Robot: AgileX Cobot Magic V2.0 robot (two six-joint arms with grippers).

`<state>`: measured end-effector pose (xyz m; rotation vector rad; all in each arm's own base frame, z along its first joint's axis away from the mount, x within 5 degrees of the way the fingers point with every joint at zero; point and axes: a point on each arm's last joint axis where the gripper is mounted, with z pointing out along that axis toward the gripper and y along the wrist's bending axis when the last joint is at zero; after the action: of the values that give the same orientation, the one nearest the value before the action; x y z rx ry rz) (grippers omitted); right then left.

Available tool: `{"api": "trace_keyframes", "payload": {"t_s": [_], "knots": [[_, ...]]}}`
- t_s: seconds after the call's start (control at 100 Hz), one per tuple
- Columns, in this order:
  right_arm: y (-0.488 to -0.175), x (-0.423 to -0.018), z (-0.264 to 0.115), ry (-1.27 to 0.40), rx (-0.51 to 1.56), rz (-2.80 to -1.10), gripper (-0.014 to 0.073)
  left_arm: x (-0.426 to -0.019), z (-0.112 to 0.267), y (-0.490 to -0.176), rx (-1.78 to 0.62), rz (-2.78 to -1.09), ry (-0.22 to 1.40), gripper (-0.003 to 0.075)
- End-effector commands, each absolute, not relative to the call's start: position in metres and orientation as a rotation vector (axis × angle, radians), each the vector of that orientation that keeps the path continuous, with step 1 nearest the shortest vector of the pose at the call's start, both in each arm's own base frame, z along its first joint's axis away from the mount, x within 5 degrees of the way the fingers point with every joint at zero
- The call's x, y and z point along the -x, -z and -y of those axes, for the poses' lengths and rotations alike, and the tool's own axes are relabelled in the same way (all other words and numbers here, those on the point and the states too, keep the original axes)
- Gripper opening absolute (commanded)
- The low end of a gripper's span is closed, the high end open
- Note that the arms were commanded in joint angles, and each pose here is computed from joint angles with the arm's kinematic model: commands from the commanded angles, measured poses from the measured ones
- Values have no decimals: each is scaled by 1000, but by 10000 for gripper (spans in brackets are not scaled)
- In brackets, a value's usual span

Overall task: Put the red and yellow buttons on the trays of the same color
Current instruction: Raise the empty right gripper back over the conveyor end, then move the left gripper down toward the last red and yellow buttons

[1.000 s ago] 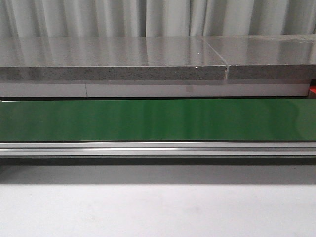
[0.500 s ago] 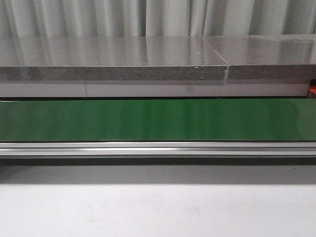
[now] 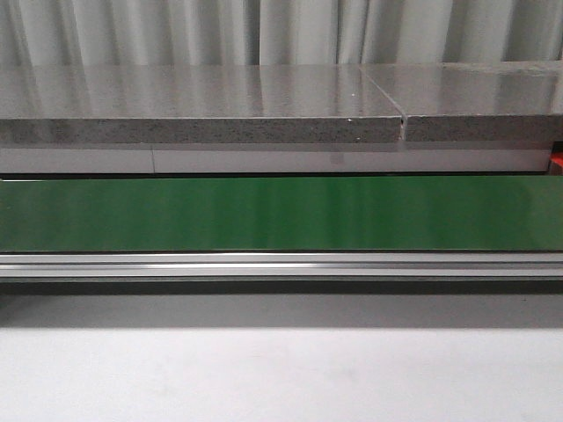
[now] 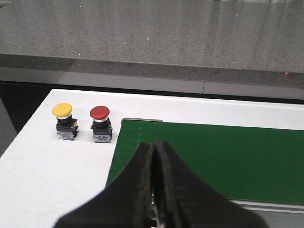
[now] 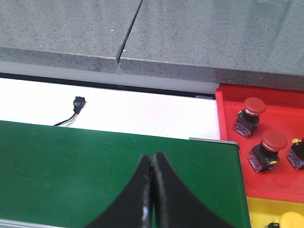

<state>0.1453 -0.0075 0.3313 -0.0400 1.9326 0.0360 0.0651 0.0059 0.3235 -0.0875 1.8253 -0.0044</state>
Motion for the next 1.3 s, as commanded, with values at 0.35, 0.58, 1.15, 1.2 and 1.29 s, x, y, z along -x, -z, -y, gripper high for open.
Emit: {"api": "trace_keyframes", "payload": {"t_s": [0.35, 0.58, 1.15, 1.2, 1.29], "knots": [[-348, -145, 9, -11, 25, -1847, -67, -66, -4, -336, 70, -1752, 24, 656], [-348, -145, 9, -12, 25, -1847, -67, -71, -3, -342, 70, -1723, 34, 647], [-348, -145, 9, -12, 25, -1847, -67, -217, -25, -385, 377, -1945, -16, 640], [-348, -145, 9, -12, 25, -1847, -67, -233, -31, -382, 410, -1970, -21, 640], [-348, -145, 9, -12, 25, -1847, -67, -262, -44, -372, 462, -2016, -43, 640]]}}
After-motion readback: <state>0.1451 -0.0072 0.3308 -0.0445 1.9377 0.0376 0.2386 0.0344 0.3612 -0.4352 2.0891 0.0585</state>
